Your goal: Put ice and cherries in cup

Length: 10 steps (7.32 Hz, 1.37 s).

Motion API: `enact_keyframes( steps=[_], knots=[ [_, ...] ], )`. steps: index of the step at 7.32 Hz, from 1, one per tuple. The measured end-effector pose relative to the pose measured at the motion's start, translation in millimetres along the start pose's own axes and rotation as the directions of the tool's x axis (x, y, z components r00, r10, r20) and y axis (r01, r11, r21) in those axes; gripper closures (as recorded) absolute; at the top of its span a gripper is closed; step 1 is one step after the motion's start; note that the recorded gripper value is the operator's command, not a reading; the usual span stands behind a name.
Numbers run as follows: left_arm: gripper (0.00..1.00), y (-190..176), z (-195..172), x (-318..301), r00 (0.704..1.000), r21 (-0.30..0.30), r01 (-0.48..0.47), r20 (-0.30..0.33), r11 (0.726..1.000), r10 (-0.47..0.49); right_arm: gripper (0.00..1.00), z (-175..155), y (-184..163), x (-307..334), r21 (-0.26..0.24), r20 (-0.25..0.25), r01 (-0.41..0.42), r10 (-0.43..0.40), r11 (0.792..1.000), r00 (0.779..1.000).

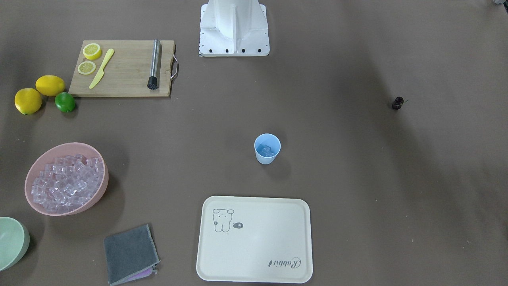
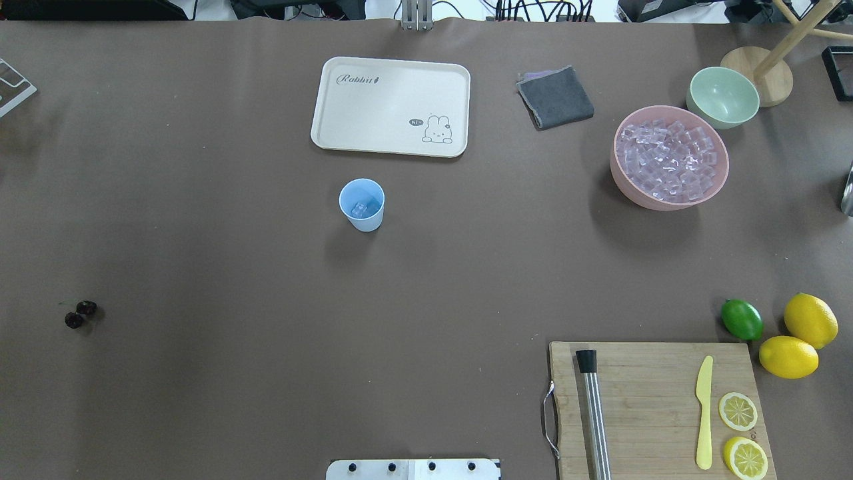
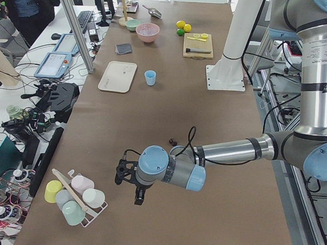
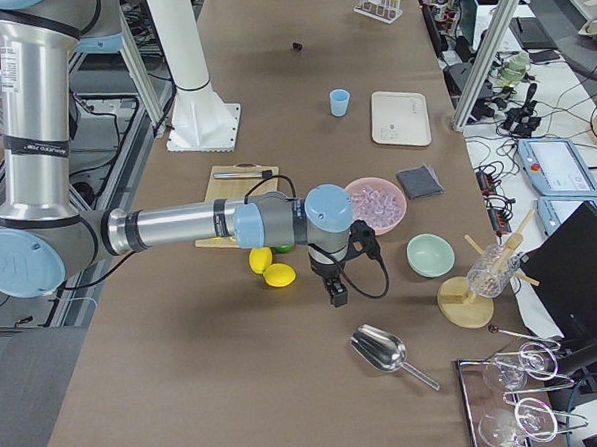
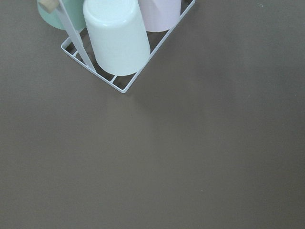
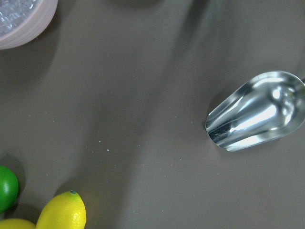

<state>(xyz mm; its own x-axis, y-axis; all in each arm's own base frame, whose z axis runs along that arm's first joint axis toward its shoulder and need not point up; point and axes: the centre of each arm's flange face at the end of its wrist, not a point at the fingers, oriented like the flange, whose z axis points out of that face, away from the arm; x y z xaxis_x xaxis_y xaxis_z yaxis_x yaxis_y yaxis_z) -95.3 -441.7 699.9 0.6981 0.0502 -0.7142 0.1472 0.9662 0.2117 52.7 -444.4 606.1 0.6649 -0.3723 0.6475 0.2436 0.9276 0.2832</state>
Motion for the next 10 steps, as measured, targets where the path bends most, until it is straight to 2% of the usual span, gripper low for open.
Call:
enact_keyframes(
  steps=[4,7,8,10],
  knots=[
    [0.02,-2.3,5.4,17.0,1.0,-0.007,-0.025,-0.001,1.0,0.025,0.01,6.8,22.8,29.6,-0.029,-0.04,-0.069,0.068,0.997,0.997],
    [0.02,-40.4,43.3,107.6,0.995,-0.06,-0.088,-0.051,0.994,0.085,0.01,4.3,39.4,45.9,-0.022,-0.05,-0.13,0.129,0.991,0.99],
    [0.02,-42.6,57.0,139.8,0.99,-0.076,-0.124,-0.074,0.989,0.118,0.01,-2.8,41.1,48.3,-0.005,-0.053,-0.139,0.138,0.99,0.989],
    [0.02,-19.4,81.7,207.6,0.98,-0.069,-0.15,-0.142,0.986,0.139,0.01,-17.3,25.8,46.4,0.027,-0.055,-0.157,0.158,0.987,0.986]
  ],
)
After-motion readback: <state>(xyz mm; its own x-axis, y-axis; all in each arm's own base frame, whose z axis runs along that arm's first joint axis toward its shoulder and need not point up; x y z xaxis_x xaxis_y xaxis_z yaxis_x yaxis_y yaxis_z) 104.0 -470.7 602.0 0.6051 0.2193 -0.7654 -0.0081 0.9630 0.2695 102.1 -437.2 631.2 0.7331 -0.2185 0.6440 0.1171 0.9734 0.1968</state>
